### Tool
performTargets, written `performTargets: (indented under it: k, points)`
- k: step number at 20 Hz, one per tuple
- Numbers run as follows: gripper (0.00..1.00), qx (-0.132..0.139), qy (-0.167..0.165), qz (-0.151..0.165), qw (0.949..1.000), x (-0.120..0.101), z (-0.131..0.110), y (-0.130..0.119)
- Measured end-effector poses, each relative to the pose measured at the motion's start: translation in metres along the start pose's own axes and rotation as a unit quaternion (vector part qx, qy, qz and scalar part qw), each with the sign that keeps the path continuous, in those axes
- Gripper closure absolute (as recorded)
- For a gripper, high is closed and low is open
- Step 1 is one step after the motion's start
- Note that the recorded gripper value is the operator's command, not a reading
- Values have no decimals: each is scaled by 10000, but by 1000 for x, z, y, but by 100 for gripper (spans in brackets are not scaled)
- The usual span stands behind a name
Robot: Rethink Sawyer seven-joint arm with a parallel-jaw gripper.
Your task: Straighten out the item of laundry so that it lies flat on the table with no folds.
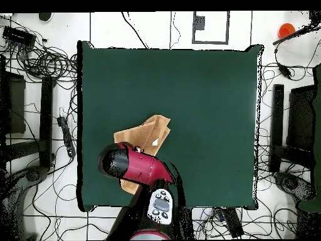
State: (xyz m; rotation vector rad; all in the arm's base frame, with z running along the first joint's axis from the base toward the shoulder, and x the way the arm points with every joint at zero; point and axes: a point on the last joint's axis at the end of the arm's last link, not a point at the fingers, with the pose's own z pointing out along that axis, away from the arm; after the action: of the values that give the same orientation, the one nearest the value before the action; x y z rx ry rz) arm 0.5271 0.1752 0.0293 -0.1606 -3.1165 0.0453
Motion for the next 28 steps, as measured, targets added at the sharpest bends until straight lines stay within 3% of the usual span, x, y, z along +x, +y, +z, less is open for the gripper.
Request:
performTargets:
  k: [5,6,28]
  points:
    - [100,8,-2,18,10000,-1,0,-2]
    - [0,8,-2,33,10000,-1,0,-4]
    - [0,110,-23,58,9999,-2,-1,-12]
